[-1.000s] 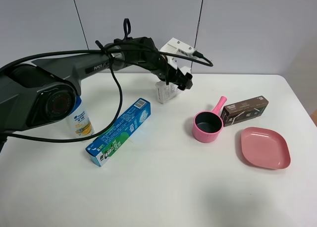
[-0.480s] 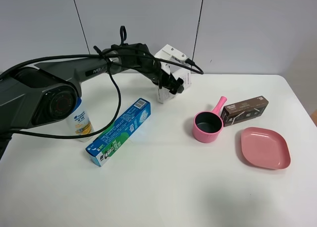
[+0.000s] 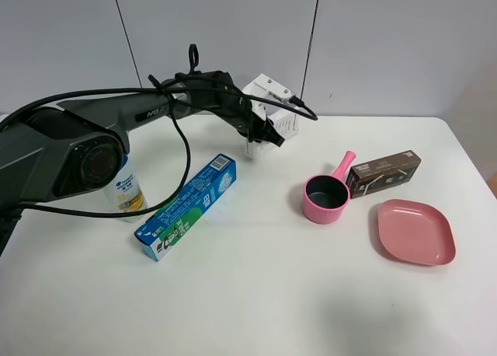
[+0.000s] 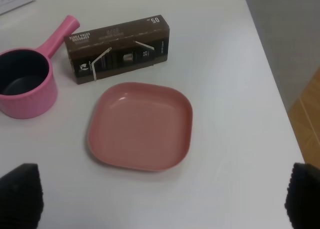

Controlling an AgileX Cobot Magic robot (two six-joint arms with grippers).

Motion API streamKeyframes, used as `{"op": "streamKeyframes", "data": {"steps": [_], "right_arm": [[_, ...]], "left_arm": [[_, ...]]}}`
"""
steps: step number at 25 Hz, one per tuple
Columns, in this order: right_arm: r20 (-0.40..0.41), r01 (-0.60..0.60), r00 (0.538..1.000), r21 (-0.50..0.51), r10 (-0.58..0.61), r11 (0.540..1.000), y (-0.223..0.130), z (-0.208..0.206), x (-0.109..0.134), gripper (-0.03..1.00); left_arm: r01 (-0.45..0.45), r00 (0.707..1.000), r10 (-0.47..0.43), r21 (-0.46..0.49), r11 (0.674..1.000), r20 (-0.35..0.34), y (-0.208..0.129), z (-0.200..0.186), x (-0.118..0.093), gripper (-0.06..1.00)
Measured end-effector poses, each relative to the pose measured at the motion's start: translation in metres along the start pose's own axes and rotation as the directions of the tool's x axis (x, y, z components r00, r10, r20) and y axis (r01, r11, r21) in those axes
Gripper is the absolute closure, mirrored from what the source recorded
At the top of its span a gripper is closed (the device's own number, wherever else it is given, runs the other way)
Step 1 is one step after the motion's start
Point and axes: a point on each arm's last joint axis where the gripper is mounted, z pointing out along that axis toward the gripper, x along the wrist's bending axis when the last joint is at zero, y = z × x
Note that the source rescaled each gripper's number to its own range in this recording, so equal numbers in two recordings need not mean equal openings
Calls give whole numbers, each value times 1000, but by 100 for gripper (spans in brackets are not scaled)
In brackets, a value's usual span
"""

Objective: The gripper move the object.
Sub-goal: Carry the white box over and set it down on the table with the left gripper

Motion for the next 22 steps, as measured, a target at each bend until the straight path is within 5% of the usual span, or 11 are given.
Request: {"op": "streamKeyframes", "data": {"steps": [7, 12, 16, 22], "right_arm": [[0, 0, 1000, 0, 0, 1000, 0, 0, 0, -3], [0, 0, 1000, 0, 0, 1000, 0, 0, 0, -3], [0, 0, 1000, 0, 0, 1000, 0, 0, 0, -3], [0, 0, 1000, 0, 0, 1000, 0, 0, 0, -3]], "left_arm": [[45, 999, -44, -24, 999, 26, 54, -75, -17, 94], [208, 978, -208, 2, 978, 0, 87, -160, -23, 94], [379, 921, -369, 74, 922, -124, 84, -215, 0, 94], [514, 828, -472, 75, 855, -302, 60, -285, 69, 94]]}}
